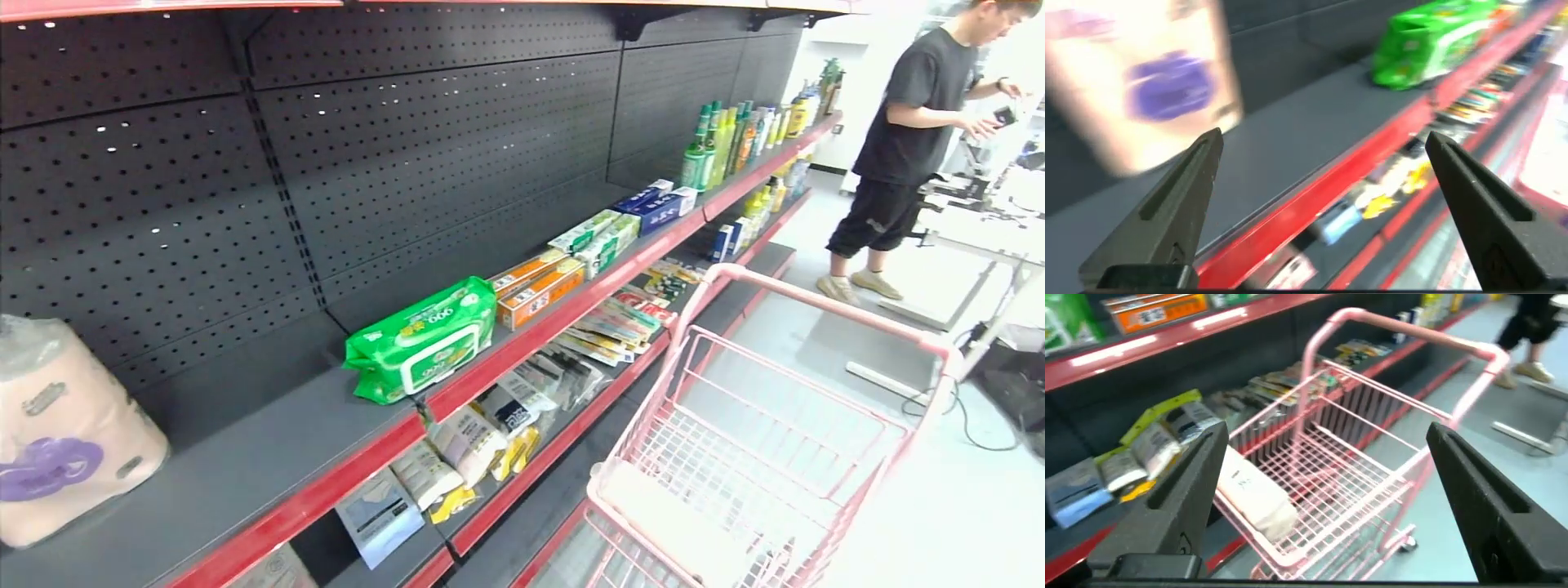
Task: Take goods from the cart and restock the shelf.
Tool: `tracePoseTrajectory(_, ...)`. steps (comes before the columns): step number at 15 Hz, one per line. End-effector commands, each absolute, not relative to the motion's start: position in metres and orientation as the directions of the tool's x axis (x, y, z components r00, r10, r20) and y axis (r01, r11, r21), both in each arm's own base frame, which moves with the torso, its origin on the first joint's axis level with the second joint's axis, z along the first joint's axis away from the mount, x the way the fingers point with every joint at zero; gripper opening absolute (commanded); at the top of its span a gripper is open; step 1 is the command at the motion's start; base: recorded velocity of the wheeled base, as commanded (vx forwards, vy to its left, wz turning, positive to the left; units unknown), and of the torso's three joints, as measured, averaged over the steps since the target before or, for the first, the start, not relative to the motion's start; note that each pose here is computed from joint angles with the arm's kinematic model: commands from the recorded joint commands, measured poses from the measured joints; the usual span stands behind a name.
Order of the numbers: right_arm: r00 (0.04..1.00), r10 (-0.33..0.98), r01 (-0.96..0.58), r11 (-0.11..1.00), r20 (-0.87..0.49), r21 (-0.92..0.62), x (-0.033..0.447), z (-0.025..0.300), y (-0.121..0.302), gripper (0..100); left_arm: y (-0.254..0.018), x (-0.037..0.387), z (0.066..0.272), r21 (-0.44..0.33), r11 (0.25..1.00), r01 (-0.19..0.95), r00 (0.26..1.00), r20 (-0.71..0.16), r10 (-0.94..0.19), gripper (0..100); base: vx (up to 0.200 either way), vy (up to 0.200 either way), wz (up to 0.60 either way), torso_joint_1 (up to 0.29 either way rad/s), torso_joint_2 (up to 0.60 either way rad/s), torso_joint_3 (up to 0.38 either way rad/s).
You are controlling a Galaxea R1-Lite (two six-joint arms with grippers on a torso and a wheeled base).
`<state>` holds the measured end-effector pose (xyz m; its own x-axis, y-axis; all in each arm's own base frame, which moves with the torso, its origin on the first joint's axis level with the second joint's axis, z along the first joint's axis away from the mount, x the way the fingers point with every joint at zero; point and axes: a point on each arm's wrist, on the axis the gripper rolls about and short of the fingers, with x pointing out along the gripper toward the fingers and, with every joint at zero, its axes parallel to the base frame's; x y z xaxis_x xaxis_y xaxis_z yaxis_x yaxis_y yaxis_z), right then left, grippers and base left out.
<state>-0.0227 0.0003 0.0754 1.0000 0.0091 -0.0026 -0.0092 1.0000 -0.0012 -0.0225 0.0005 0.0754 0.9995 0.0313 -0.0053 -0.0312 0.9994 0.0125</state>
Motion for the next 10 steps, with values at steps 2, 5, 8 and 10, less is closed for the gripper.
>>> tracePoseTrajectory(2,1.000,0.009,-0.009,1.000,-0.003,0.000,-0.0227,0.0754,0.0003,100,0.0005,-0.0225,0.0754,0.012,0.999,-0.032,0.999,-0.006,0.032,100,0.000,0.000,0.00,0.000,0.00,0.000)
tracePoseTrajectory(5,0.999,0.023,-0.023,1.000,-0.032,-0.004,-0.0204,0.0762,0.0001,100,0.0005,-0.0225,0.0754,0.012,0.999,-0.032,0.999,-0.006,0.032,100,0.000,0.000,0.00,0.000,0.00,0.000)
tracePoseTrajectory(8,1.000,0.015,-0.015,1.000,-0.005,-0.005,-0.0226,0.0754,0.0003,100,0.0005,-0.0225,0.0754,0.012,0.999,-0.032,0.999,-0.006,0.032,100,0.000,0.000,0.00,0.000,0.00,0.000)
tracePoseTrajectory(10,1.000,0.015,-0.015,1.000,-0.005,-0.006,-0.0226,0.0754,0.0003,100,0.0005,-0.0225,0.0754,0.012,0.999,-0.032,0.999,-0.006,0.032,100,0.000,0.000,0.00,0.000,0.00,0.000)
